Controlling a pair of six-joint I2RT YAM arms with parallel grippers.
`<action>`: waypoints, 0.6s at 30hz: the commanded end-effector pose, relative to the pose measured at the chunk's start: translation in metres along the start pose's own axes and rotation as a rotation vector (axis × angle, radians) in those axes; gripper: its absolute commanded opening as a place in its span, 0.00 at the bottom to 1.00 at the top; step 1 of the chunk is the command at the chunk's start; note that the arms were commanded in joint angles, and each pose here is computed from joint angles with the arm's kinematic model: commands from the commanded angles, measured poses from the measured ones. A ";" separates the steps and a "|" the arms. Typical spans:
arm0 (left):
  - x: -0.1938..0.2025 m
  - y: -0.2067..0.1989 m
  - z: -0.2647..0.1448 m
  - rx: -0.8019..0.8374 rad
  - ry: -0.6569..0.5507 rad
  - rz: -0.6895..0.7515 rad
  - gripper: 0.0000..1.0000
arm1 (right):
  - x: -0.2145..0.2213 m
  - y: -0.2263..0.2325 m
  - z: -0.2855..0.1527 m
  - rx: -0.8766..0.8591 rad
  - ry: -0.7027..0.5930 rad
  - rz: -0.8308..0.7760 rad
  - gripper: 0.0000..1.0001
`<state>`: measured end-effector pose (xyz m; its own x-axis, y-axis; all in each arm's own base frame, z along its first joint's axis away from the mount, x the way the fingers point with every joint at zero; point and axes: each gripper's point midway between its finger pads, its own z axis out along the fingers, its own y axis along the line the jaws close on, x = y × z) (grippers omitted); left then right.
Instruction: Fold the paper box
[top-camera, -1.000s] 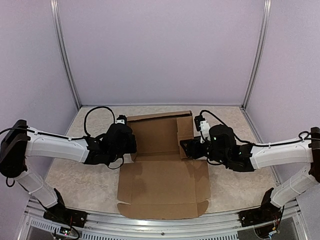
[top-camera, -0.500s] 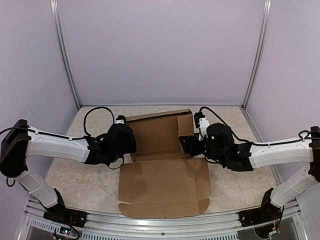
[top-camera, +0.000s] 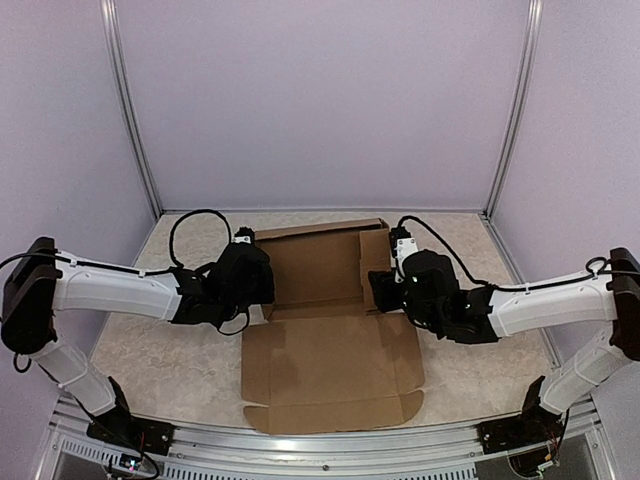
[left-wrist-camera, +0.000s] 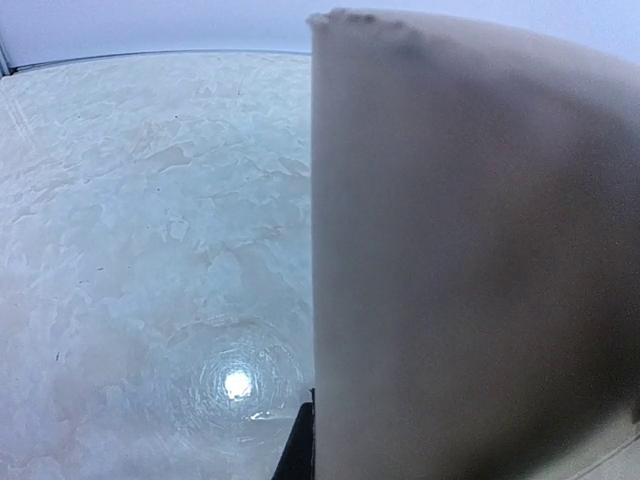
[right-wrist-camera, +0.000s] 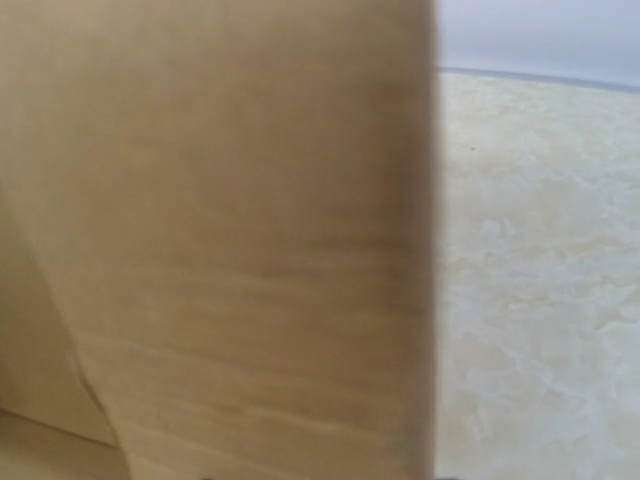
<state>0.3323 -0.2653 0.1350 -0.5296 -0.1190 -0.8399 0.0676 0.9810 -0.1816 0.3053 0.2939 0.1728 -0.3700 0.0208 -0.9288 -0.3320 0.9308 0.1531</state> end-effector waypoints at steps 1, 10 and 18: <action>-0.011 -0.019 -0.004 0.036 -0.016 -0.011 0.00 | -0.005 -0.002 0.002 0.039 -0.025 -0.010 0.40; -0.016 -0.029 -0.007 0.033 -0.006 0.012 0.00 | -0.010 0.004 -0.002 0.026 -0.057 -0.022 0.00; -0.014 -0.030 -0.007 0.022 -0.001 0.015 0.00 | -0.013 0.010 -0.003 0.026 -0.073 -0.038 0.16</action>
<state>0.3337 -0.2726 0.1493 -0.5268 -0.0881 -0.8454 0.0572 0.9887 -0.1387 0.3098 0.2844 0.1772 -0.3164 -0.0020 -0.9486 -0.2714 0.9584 0.0885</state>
